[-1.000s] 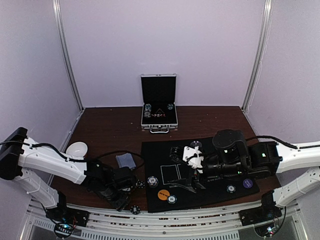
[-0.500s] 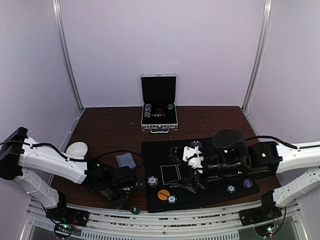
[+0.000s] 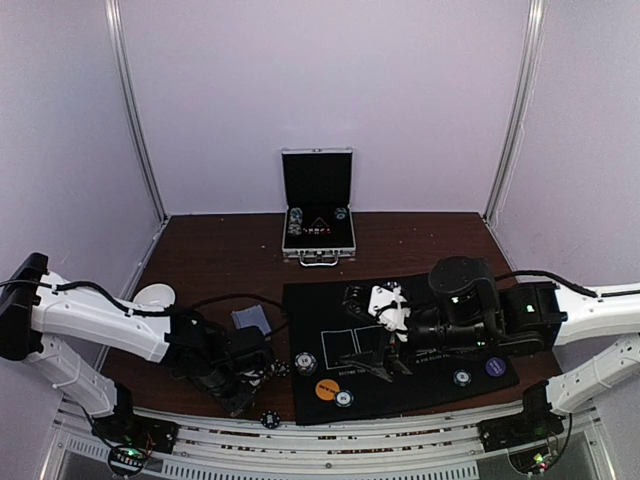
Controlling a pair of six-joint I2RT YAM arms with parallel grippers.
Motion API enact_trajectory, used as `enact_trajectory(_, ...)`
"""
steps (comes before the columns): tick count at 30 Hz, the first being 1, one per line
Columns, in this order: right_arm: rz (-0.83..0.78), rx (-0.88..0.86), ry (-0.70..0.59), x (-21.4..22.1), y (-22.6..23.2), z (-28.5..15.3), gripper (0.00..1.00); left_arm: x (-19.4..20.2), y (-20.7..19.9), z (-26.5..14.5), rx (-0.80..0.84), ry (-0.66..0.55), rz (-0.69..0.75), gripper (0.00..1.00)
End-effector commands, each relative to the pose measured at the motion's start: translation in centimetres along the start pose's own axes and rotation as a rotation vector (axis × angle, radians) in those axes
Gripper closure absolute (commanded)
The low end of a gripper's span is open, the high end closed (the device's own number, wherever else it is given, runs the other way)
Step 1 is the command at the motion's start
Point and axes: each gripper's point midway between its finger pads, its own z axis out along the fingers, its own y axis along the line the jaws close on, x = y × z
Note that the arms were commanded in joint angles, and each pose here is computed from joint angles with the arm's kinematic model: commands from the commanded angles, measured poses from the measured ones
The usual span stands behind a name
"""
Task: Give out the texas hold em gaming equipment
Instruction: Pick up the pile of poker chips from the pile of poker chips, then place the poker chips pile on the poker table mat.
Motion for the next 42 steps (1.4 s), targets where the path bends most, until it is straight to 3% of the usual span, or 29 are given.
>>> enact_trajectory(1, 0.075, 0.078, -0.002, -0.1, -2.2, -0.7, 0.19, -1.4, -0.3, -2.6, 0.007, -0.041, 0.009, 1.00)
enact_trajectory(8, 0.199, 0.176, 0.024, 1.1, -5.8, -1.2, 0.19, -3.0, -0.9, -4.8, 0.010, -0.063, 0.040, 1.00)
enact_trajectory(15, 0.400, 0.418, 0.064, 3.9, -12.9, -4.5, 0.19, -9.6, -4.8, -10.1, 0.079, -0.216, 0.185, 1.00)
enact_trajectory(20, 0.542, 0.615, 0.094, 7.1, -17.8, -8.2, 0.18, -14.5, -9.4, -10.8, 0.086, -0.274, 0.368, 1.00)
enact_trajectory(26, 0.674, 0.749, 0.069, 10.3, -21.4, -12.1, 0.18, -21.0, -17.3, -7.5, 0.137, -0.328, 0.568, 1.00)
enact_trajectory(31, 0.713, 0.752, 0.071, 11.8, -21.6, -12.7, 0.18, -25.2, -22.8, -5.0, 0.192, -0.379, 0.623, 1.00)
enact_trajectory(42, 0.732, 0.681, 0.095, 12.5, -20.1, -12.2, 0.19, -24.0, -22.6, 5.0, 0.119, -0.227, 0.600, 1.00)
